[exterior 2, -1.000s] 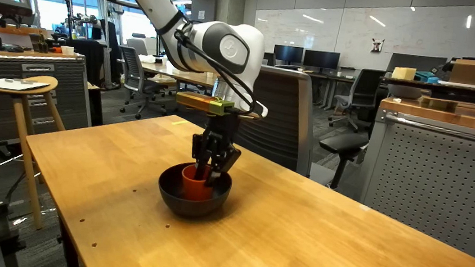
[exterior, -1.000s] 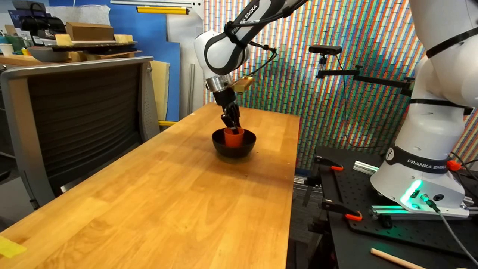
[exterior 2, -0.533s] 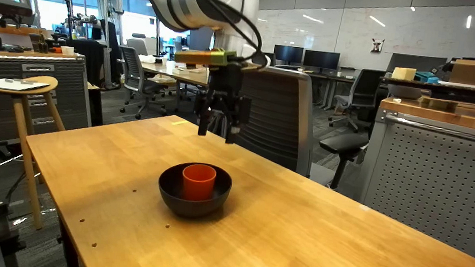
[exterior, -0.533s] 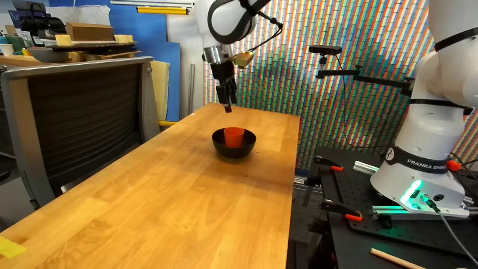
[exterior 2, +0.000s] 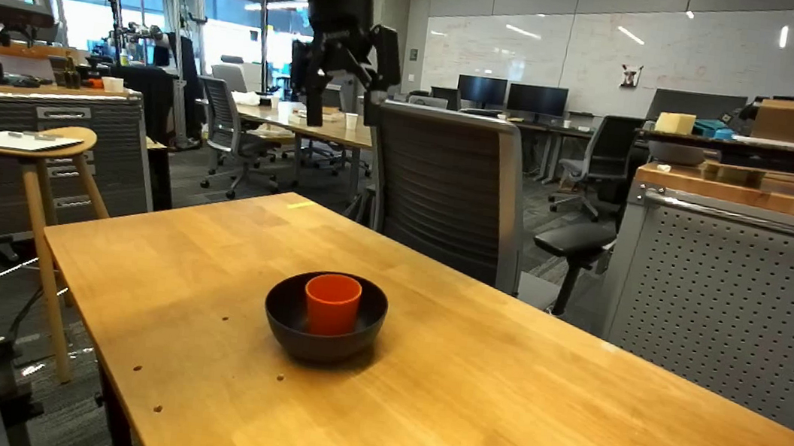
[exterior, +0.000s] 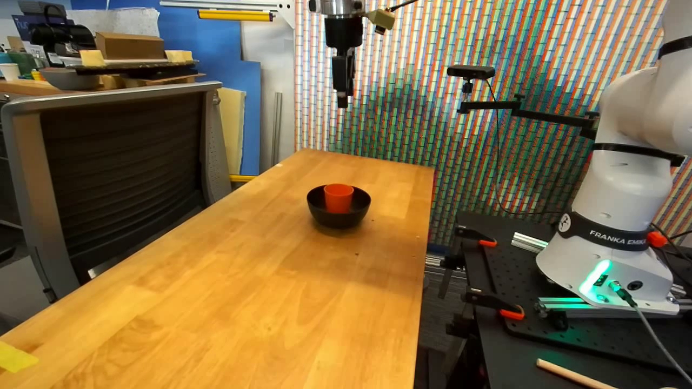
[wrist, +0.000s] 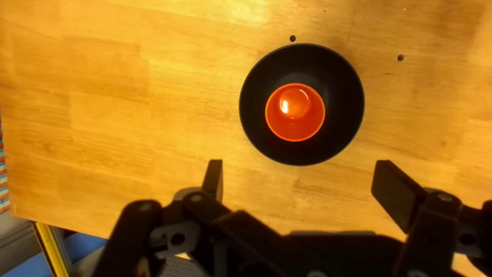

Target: Put the cup in the bowl

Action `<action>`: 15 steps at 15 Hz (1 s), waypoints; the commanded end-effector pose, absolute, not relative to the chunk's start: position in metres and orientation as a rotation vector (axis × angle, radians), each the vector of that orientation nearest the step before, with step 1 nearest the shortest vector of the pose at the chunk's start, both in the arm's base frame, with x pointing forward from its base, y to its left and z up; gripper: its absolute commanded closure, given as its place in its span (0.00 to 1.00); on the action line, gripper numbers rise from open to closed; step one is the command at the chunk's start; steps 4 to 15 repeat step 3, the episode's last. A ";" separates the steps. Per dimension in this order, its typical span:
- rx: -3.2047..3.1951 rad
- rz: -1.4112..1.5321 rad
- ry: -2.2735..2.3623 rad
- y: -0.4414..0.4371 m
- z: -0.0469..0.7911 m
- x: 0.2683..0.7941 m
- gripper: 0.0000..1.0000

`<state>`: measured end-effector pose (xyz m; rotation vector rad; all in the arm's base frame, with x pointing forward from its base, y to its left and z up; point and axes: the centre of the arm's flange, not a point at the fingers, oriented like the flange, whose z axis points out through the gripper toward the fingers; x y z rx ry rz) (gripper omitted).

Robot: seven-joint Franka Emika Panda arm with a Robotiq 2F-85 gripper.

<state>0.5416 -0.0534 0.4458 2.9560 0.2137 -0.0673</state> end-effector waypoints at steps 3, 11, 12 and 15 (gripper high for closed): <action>2.958 -0.060 0.224 -0.053 0.451 0.530 0.00; 2.958 -0.060 0.224 -0.053 0.451 0.530 0.00; 2.958 -0.060 0.224 -0.053 0.451 0.530 0.00; 2.958 -0.060 0.224 -0.053 0.451 0.530 0.00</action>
